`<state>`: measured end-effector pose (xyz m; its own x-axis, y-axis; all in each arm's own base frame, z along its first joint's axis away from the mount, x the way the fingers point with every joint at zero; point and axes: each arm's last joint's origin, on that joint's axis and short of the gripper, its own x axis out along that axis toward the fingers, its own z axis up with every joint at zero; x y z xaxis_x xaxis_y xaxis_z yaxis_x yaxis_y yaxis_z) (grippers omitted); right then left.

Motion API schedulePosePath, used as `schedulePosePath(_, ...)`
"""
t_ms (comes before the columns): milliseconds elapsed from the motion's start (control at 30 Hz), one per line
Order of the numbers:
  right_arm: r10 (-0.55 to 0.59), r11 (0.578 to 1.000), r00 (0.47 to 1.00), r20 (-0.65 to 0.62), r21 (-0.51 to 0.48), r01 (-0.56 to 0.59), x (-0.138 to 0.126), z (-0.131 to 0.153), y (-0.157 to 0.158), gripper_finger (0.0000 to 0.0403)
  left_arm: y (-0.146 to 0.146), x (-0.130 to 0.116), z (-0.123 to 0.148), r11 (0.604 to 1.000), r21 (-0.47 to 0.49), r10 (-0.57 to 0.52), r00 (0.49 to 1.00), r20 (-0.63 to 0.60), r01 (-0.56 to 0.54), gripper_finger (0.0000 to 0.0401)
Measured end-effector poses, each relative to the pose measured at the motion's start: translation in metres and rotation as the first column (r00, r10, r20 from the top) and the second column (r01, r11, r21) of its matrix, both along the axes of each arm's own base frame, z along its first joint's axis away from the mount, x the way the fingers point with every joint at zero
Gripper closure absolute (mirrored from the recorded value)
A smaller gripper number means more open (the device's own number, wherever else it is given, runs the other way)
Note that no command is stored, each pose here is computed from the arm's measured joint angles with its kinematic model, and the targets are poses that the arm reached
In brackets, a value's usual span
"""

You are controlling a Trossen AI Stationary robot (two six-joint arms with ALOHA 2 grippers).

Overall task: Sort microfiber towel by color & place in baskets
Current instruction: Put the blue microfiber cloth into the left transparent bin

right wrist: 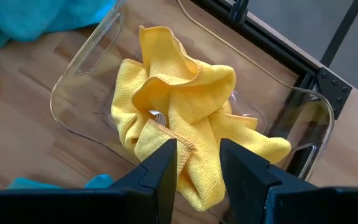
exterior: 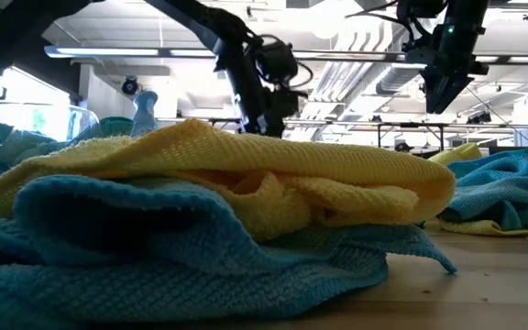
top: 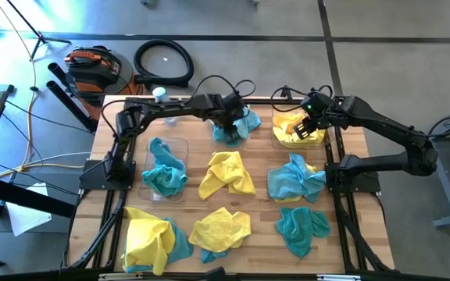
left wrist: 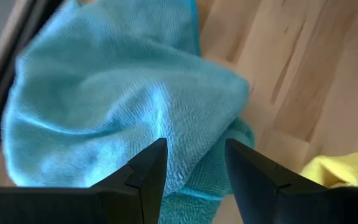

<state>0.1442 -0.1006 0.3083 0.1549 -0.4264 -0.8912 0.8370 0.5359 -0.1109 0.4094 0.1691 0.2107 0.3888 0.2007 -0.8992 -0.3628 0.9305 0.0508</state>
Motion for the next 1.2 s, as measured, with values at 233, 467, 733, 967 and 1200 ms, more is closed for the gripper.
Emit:
schedulePosePath(233, 0.017, 1.0, 1.0, -0.008, -0.003, -0.017, 0.0, 0.0, 0.0, 0.0286, 0.003, 0.002, -0.014, 1.0, -0.001, -0.001, 0.999, -0.035, 0.001, 0.0288)
schedulePosePath(467, 0.037, 0.999, 0.999, -0.016, -0.008, -0.038, 0.0, 0.0, 0.0, 0.0286, 0.005, 0.001, -0.015, 0.999, 0.038, 0.035, 0.998, -0.053, -0.033, 0.0393)
schedulePosePath(733, 0.04, 0.999, 0.999, 0.009, -0.026, -0.039, 0.003, 0.001, -0.002, 0.0286, 0.001, -0.013, 0.019, 0.995, 0.028, 0.093, 0.996, -0.012, -0.093, 0.0398)
schedulePosePath(967, 0.033, 0.999, 0.999, 0.021, -0.031, -0.032, 0.003, 0.002, -0.002, 0.0286, -0.018, -0.04, 0.081, 0.986, 0.105, 0.126, 0.99, 0.065, -0.132, 0.04)
schedulePosePath(1200, 0.016, 0.999, 0.998, 0.067, -0.051, -0.013, 0.007, 0.003, -0.004, 0.0286, -0.044, -0.078, 0.15, 0.963, 0.192, 0.144, 0.963, 0.229, -0.19, 0.0401)
